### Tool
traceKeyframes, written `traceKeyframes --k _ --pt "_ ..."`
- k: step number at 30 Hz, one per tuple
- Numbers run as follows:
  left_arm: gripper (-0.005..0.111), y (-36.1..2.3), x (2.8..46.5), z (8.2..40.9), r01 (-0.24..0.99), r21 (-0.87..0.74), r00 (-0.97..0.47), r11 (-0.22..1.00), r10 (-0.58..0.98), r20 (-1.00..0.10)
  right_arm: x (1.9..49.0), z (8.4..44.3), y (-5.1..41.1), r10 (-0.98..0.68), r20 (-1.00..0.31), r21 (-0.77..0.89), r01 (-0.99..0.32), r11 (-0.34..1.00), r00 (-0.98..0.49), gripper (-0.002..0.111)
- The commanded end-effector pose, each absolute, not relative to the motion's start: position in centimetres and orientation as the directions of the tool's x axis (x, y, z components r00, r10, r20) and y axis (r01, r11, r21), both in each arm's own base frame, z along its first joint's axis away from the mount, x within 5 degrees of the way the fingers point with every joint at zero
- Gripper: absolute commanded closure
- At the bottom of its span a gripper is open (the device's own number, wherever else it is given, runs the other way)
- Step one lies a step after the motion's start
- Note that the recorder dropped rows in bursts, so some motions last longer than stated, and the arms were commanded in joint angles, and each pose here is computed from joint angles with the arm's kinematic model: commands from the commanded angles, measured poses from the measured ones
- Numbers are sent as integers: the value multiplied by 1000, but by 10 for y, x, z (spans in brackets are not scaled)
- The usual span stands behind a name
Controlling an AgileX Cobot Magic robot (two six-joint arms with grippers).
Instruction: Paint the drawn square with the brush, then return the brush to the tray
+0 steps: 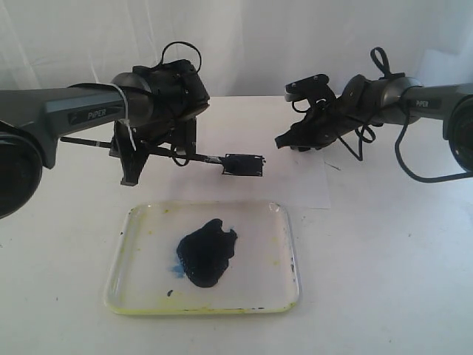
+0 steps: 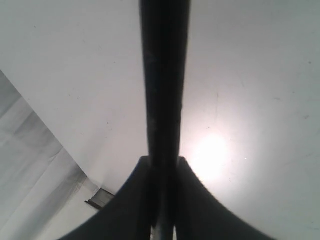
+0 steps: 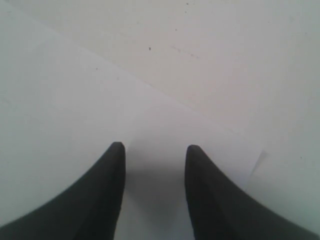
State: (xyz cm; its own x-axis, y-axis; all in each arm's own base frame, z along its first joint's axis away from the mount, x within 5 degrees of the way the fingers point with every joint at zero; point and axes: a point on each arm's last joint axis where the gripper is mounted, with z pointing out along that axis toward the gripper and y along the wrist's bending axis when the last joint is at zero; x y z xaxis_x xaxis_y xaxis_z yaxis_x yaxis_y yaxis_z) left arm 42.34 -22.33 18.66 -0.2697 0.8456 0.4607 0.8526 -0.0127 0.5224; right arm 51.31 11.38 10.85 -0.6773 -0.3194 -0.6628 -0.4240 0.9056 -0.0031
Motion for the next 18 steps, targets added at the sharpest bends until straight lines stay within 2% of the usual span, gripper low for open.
traceKeyframes --k 1,12,18 --pt "107 -220 413 193 880 474 -298 34 816 495 512 100 113 -345 -642 -15 -439 898 -684 70" --pt "107 -223 410 191 880 473 -303 45 820 486 512 100 113 -345 -642 -15 -439 898 -684 70" --pt "107 -215 405 182 872 488 -326 35 785 526 512 100 113 -345 -644 -16 -438 899 -683 70"
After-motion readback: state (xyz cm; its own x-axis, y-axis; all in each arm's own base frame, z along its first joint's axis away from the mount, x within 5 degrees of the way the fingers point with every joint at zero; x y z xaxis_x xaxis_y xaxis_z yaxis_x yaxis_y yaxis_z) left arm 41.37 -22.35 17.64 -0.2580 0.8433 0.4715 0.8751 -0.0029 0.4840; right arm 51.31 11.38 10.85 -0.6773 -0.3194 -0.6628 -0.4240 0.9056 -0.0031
